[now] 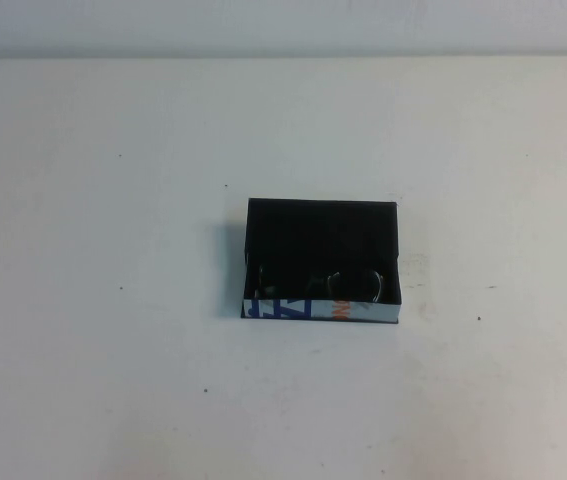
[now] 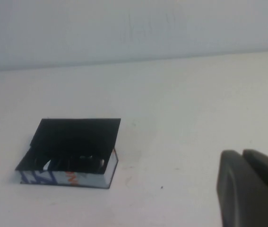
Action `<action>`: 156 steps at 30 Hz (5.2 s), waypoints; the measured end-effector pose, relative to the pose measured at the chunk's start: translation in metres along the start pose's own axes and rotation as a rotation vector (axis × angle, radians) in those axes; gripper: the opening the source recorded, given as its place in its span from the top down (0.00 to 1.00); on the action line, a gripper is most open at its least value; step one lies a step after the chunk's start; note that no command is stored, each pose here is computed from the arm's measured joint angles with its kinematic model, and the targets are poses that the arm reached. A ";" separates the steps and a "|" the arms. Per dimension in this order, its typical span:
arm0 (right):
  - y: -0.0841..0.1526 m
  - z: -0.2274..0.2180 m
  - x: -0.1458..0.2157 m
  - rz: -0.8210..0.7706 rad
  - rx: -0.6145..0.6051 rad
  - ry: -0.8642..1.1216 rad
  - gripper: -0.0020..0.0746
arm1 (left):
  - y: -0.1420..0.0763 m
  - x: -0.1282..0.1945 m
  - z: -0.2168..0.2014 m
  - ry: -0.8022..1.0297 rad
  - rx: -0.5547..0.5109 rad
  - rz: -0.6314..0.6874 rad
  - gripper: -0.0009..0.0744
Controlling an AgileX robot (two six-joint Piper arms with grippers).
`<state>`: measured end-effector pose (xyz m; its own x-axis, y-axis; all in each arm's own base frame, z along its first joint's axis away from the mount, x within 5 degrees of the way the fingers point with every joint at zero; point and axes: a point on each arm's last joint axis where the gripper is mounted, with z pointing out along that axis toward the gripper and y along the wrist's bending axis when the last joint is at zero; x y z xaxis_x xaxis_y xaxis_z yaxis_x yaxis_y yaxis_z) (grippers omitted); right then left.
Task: Take glasses out of glasses case
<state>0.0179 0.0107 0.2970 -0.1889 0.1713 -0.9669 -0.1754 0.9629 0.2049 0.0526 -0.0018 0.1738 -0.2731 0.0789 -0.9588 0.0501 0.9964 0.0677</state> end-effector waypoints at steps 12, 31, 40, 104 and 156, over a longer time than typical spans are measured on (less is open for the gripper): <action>0.013 0.055 -0.039 0.131 -0.032 0.377 1.00 | 0.000 0.000 0.000 0.000 0.000 0.000 0.99; 0.071 0.234 -0.052 -0.737 -0.471 1.045 0.99 | 0.000 0.000 0.000 0.000 0.000 0.000 0.99; 0.120 0.305 -0.030 -1.012 -0.705 1.083 0.62 | 0.000 0.000 0.000 0.000 0.000 0.000 0.99; 0.170 0.426 0.054 -1.030 -0.748 1.081 0.89 | 0.000 0.000 0.000 0.000 0.000 0.000 0.99; 0.000 0.295 0.039 0.117 0.159 1.081 0.58 | 0.000 0.000 0.000 0.000 0.000 0.000 0.99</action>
<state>0.2951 0.0791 0.2151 -0.9567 0.0652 -0.2836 0.0108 0.9818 0.1896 0.0526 -0.0018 0.1738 -0.2731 0.0789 -0.9588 0.0501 0.9964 0.0677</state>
